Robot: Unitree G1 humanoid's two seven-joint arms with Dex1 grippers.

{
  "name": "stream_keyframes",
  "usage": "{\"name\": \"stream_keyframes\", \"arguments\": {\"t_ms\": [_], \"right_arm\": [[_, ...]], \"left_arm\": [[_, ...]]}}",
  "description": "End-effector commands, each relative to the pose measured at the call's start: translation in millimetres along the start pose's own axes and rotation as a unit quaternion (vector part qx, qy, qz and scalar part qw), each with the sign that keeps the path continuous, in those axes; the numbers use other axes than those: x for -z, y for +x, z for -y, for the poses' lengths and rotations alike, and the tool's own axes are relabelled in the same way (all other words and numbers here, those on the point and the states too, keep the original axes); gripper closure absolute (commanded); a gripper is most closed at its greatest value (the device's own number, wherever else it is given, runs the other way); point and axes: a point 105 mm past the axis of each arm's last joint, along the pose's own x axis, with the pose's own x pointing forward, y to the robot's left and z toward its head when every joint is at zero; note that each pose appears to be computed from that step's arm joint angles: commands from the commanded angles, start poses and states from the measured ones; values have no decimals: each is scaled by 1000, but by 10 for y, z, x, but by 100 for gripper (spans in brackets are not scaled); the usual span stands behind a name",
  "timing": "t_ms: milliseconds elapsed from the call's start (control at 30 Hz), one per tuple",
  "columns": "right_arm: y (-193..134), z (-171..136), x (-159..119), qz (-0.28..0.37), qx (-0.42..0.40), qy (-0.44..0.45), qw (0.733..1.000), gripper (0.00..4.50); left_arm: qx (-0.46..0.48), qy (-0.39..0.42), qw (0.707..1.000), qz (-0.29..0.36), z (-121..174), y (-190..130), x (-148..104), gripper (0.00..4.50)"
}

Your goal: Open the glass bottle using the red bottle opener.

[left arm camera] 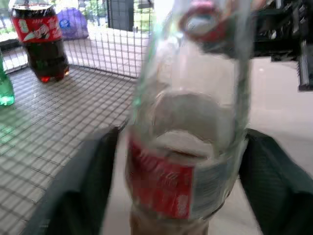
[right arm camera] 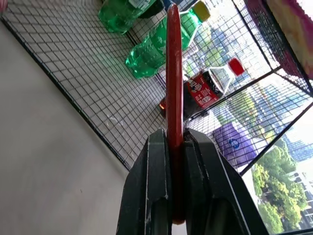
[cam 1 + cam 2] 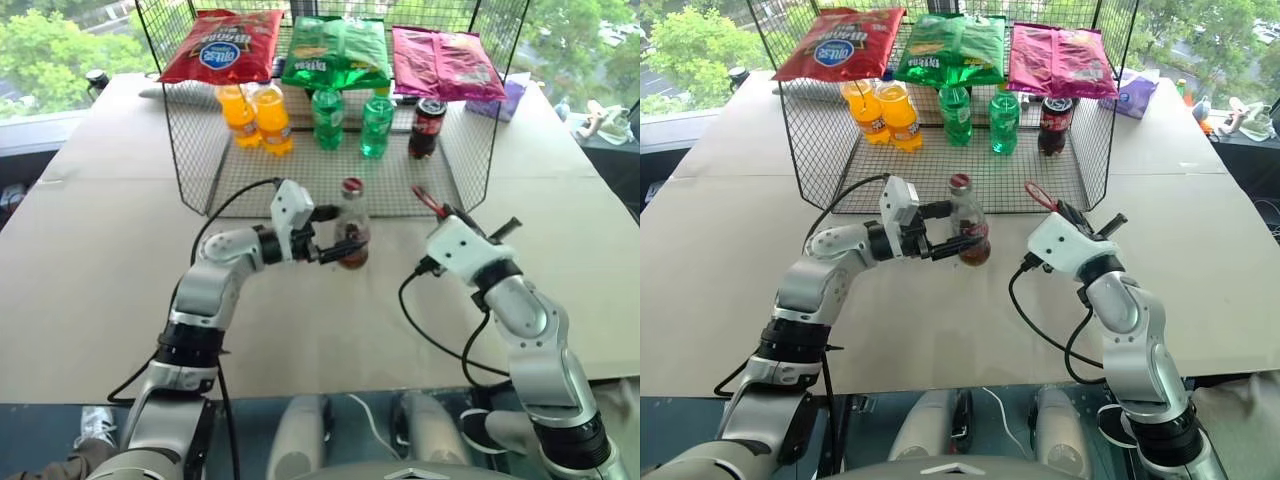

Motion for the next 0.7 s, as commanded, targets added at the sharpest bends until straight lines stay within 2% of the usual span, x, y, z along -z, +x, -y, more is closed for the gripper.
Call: {"name": "stream_keyframes", "arguments": {"t_ms": [33, 500, 600, 700], "right_arm": [[-5, 109, -204, 42, 15, 5, 999, 450], [25, 190, -294, 62, 12, 1, 998, 450], [24, 189, -303, 64, 11, 0, 998, 450], [24, 183, -310, 65, 10, 0, 998, 450]], "left_arm": [[-4, 28, 999, 40, -20, -6, -246, 10], [43, 51, 997, 37, 62, 23, -343, 10], [48, 47, 997, 41, 48, 44, -357, 79], [52, 49, 997, 39, 39, 51, -349, 206]]}}
